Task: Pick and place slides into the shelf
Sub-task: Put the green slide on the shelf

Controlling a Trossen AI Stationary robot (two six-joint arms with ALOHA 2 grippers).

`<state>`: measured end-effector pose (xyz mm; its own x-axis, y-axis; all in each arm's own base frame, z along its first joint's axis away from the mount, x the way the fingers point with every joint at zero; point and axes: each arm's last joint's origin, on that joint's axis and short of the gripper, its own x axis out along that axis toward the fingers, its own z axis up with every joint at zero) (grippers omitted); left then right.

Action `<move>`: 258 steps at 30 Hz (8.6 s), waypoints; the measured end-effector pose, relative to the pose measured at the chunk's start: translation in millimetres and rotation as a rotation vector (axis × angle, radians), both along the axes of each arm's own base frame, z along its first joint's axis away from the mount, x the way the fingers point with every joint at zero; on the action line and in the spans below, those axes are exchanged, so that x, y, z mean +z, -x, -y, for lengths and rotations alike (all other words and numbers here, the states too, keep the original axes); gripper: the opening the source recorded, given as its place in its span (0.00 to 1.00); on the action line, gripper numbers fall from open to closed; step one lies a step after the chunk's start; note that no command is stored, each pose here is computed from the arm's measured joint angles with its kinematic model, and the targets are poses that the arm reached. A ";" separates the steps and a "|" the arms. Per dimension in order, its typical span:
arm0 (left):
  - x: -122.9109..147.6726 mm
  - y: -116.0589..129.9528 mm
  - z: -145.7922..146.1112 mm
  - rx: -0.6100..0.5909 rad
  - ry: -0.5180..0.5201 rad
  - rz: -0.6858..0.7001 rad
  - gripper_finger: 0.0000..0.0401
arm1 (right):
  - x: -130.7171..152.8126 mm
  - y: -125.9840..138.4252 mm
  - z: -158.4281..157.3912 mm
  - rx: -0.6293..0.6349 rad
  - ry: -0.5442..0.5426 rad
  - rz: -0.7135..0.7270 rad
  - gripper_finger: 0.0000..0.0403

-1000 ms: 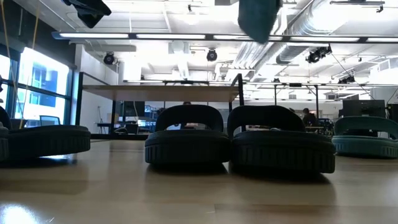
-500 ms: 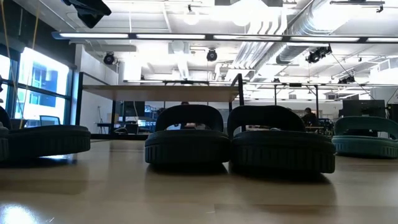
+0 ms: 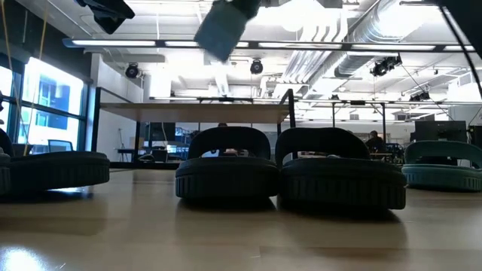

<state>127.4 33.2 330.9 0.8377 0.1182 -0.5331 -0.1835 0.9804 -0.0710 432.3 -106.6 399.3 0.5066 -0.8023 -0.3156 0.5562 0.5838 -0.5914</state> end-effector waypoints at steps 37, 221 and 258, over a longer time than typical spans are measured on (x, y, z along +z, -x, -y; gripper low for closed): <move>0.0 0.0 0.0 0.000 0.000 0.000 0.00 | -93.3 -23.9 14.5 -0.116 -0.167 -0.280 0.00; 0.0 0.0 0.0 0.000 0.000 0.000 0.00 | -238.0 250.0 -129.5 -0.864 -0.799 -0.496 0.11; 0.0 0.0 -0.1 0.000 0.000 0.000 0.00 | 7.2 186.5 -130.0 -0.399 -0.634 0.206 0.00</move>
<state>127.5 33.3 330.9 0.8375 0.1186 -0.5334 -0.1840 0.9804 -0.0709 245.8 23.4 406.6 0.3159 -0.6340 -0.7059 0.8578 0.5088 -0.0732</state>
